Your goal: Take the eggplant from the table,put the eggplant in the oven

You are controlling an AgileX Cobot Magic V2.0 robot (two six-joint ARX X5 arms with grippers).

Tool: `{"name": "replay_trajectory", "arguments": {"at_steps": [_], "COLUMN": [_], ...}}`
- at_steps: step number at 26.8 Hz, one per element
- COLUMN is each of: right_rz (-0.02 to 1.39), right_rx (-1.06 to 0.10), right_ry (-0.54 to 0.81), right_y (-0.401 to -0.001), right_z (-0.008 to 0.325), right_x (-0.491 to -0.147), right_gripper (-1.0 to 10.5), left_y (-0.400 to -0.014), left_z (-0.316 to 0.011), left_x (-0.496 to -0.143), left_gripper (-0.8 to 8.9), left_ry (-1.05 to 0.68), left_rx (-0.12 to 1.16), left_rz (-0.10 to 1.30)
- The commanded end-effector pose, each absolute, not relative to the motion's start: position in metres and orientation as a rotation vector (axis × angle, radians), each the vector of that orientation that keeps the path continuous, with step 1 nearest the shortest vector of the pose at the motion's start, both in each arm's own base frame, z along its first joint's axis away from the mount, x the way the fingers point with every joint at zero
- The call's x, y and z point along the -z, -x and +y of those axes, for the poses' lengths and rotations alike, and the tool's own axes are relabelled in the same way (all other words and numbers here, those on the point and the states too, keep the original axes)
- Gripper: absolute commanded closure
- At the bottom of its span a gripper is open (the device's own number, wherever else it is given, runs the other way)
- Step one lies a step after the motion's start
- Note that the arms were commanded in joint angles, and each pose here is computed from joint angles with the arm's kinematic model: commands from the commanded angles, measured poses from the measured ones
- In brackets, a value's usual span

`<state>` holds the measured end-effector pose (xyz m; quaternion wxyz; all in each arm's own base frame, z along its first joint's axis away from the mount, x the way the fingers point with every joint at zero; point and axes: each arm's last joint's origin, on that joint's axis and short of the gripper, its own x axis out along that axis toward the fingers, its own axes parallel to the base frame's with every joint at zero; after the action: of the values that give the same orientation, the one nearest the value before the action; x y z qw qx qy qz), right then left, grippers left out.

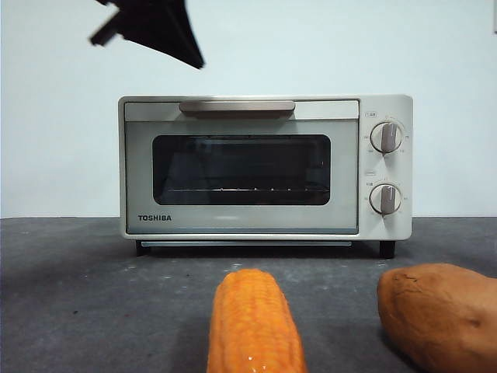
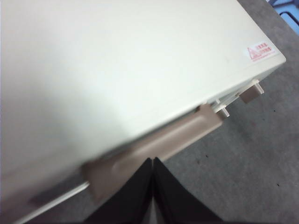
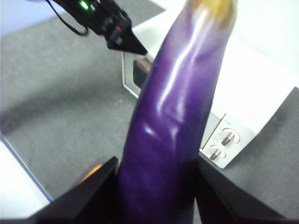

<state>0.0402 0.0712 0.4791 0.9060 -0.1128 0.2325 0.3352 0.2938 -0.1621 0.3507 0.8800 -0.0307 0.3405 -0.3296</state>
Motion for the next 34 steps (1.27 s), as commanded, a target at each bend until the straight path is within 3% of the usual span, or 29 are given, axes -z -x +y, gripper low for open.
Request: {"name": "replay_trajectory", "arguments": {"at_steps": [1,11,22,28,34], "right_rz": [0.517,0.532,0.563,0.587,0.634], "right_rx": [-0.681,-0.661,-0.494,-0.443,-0.429], "right_ry": [0.238,0.224,0.375,0.448,0.521], "right_y": [-0.034,-0.028,-0.039,-0.044,-0.053], "right_z": [0.057,0.04,0.059,0.07,0.093], "right_x": [-0.475,-0.455,-0.422,-0.408,-0.4], "right_gripper": [8.4,8.4,8.4,8.4,8.4], "left_y": [-0.306,-0.314,-0.255,-0.243,-0.242], "left_z": [-0.178,-0.205,-0.223,-0.228,-0.205], "left_x": [-0.348,-0.311,-0.297,-0.313,-0.34], "left_gripper": [8.07,8.07,8.07,8.07,8.07], "left_ry": [0.014,-0.095,-0.362,-0.364,-0.321], "left_rx": [0.703,0.703,0.822,0.864,0.736], "left_rz": [0.717,0.879,1.262,1.164,1.004]}}
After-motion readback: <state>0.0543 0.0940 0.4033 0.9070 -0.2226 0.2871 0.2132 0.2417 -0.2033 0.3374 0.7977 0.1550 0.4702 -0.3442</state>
